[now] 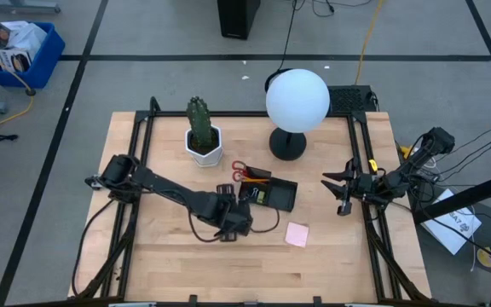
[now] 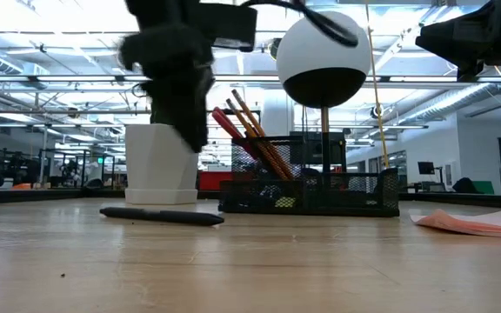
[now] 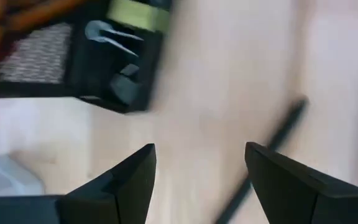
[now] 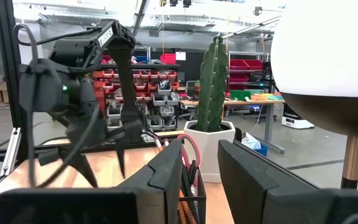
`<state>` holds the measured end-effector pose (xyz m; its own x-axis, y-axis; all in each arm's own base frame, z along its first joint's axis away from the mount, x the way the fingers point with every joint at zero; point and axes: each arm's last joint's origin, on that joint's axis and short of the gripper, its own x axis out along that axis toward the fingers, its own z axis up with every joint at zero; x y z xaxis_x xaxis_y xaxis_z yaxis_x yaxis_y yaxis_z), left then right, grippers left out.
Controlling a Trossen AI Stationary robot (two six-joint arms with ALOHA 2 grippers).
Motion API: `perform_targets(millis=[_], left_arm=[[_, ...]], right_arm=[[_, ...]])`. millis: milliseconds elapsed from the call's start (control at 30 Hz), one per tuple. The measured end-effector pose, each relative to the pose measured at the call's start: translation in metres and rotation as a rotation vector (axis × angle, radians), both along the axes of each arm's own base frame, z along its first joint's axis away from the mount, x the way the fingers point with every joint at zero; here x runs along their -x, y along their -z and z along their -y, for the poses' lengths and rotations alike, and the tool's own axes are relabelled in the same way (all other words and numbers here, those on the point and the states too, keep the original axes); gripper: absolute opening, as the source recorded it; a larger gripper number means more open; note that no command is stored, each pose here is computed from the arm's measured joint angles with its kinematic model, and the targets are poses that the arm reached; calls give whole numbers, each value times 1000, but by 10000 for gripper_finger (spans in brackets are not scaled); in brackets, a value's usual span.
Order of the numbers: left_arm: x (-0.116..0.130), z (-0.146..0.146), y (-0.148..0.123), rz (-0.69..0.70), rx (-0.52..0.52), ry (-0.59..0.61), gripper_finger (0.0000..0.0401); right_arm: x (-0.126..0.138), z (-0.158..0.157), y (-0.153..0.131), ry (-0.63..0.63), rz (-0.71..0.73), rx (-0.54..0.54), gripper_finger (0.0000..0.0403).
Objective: Pick and place office supplies into organizer
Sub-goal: Put the black pen into the black desk organizer
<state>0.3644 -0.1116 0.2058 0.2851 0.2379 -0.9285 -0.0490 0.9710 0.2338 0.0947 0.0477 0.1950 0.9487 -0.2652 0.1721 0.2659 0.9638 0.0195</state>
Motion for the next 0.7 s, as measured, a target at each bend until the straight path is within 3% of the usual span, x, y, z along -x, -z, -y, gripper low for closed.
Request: perform_targets(millis=[333,700], left_arm=[[8,6,7,-115,210,102,255],[21,29,20,-104,216,116,255]], right_arm=[[0,0,0,0,0,0,100],[0,0,0,0,0,0,100]])
